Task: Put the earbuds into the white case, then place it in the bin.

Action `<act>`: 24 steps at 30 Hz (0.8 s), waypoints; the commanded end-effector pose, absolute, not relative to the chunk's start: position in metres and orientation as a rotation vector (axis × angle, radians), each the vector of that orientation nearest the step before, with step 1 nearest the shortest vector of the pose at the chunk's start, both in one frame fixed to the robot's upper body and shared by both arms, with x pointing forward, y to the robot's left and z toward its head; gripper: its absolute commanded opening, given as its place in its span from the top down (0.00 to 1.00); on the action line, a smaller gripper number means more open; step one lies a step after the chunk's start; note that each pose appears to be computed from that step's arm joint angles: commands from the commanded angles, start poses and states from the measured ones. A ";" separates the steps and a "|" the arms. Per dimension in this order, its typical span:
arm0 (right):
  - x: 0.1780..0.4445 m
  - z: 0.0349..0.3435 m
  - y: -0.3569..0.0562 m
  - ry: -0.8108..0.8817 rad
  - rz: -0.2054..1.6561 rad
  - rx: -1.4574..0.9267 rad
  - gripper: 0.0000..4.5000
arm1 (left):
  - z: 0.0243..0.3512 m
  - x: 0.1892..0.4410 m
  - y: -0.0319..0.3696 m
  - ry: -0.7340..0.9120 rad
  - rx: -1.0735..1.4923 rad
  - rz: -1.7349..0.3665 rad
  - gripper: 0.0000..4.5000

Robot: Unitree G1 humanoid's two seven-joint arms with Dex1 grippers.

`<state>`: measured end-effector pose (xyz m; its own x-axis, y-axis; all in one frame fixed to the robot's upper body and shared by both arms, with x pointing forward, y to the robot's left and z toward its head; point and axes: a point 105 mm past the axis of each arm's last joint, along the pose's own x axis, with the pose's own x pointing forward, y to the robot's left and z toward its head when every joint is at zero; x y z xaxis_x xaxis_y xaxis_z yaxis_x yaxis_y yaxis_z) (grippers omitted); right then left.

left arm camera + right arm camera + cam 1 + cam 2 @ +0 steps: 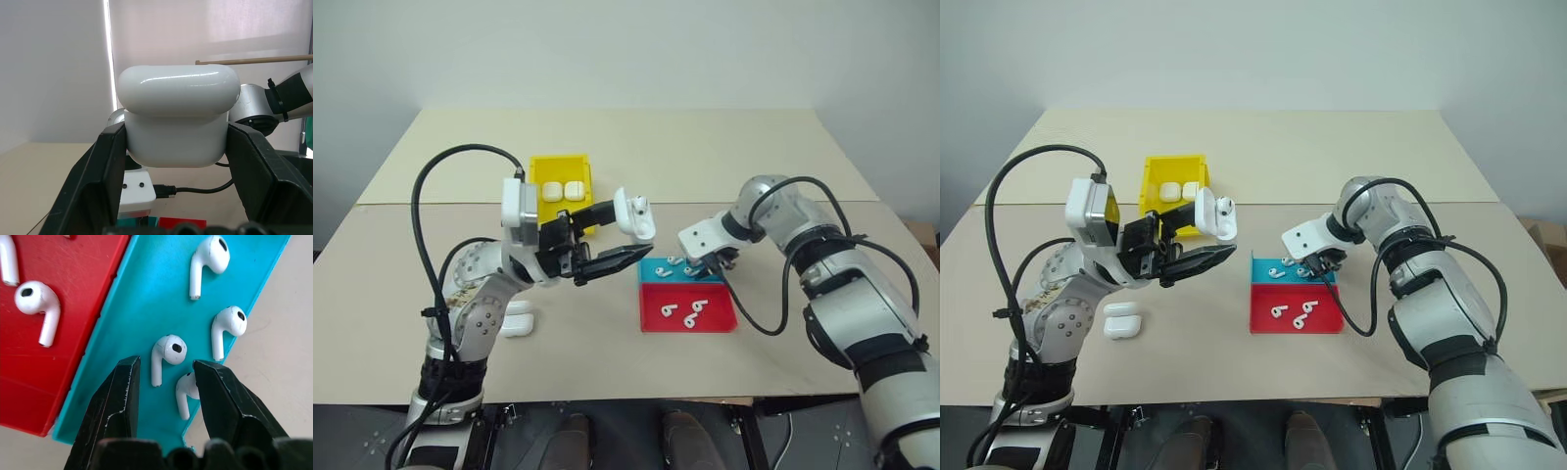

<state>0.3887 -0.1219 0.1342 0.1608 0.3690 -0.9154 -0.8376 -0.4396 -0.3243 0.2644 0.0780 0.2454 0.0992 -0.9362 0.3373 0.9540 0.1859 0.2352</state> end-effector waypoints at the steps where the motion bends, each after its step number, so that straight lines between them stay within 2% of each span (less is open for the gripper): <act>1: 0.392 0.141 -0.121 0.476 1.469 -1.423 0.53 | 0.253 0.256 0.077 -0.511 -0.040 -1.408 0.38; 18: 0.391 0.128 -0.118 0.502 1.480 -1.425 0.53 | 0.253 0.253 0.078 -0.503 -0.042 -1.393 0.38; 21: 0.390 0.125 -0.118 0.509 1.487 -1.434 0.66 | 0.253 0.253 0.079 -0.504 -0.042 -1.387 0.38; 24: 0.389 0.123 -0.118 0.513 1.496 -1.438 0.86 | 0.253 0.253 0.079 -0.506 -0.042 -1.383 0.38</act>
